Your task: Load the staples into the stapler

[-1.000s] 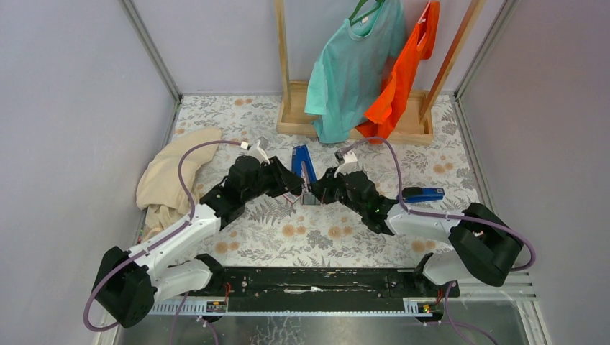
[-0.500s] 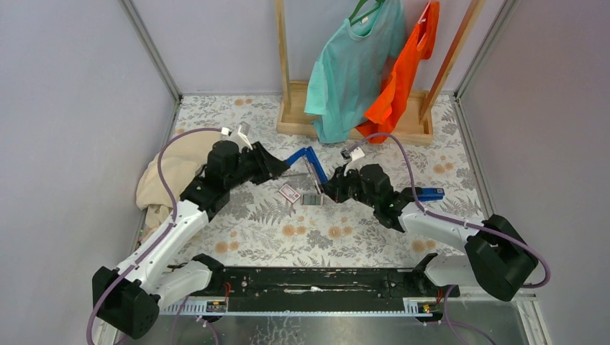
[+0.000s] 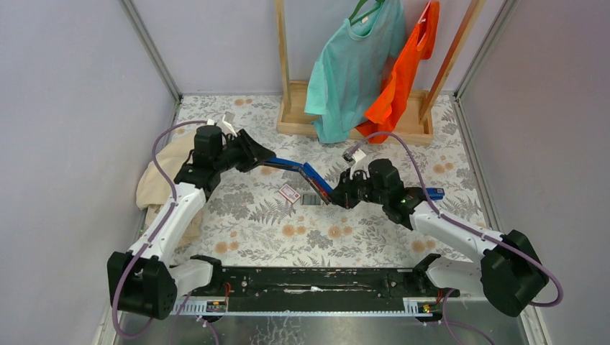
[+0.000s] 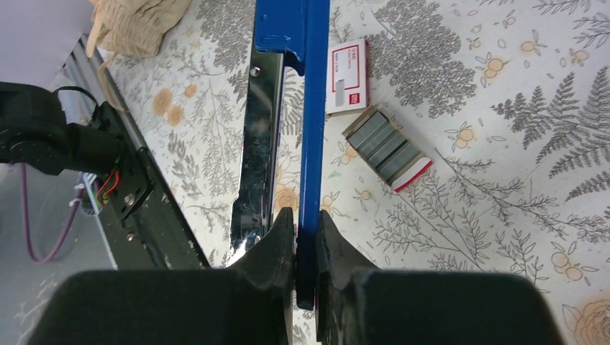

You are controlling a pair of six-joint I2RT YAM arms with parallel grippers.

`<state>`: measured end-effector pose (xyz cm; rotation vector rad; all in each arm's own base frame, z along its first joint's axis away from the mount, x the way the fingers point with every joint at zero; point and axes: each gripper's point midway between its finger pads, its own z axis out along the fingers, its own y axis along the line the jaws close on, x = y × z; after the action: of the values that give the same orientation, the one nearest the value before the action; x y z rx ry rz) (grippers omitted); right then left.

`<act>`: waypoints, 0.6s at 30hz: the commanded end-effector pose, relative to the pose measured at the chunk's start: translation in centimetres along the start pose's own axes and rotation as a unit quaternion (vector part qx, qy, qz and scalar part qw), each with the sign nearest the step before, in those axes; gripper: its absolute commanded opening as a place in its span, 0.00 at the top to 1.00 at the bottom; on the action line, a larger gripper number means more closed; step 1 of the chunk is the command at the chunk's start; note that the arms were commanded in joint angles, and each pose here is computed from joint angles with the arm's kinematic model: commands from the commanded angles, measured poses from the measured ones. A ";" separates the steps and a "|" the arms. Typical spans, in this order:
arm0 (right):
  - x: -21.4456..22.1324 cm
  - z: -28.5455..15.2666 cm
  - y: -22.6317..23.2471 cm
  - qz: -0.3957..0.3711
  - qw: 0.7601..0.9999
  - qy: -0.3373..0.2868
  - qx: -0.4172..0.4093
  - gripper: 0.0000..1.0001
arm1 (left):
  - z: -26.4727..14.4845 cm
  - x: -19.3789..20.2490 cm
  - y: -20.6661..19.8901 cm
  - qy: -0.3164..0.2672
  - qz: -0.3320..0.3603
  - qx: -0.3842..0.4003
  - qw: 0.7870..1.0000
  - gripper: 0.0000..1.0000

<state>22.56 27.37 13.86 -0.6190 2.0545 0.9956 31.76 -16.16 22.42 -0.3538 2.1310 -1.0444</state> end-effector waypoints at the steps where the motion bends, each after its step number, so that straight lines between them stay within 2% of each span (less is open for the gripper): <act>1: -4.2 -2.5 4.0 -0.049 0.994 -0.039 -0.084 1.00 | 0.4 -6.3 5.4 -0.123 -0.005 -0.103 0.987 0.87; 13: -6.5 -5.6 7.5 -0.036 0.983 -0.056 -0.171 1.00 | 2.8 -4.5 12.0 -0.127 -0.113 -0.191 0.967 0.73; 18: -7.4 -6.0 8.4 -0.024 0.979 -0.064 -0.194 1.00 | 4.0 -3.6 13.0 -0.115 -0.139 -0.190 0.965 0.66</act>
<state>20.23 26.37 16.38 -0.5481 2.1281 1.2238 34.24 -15.75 16.60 -0.7148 2.2215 -1.0933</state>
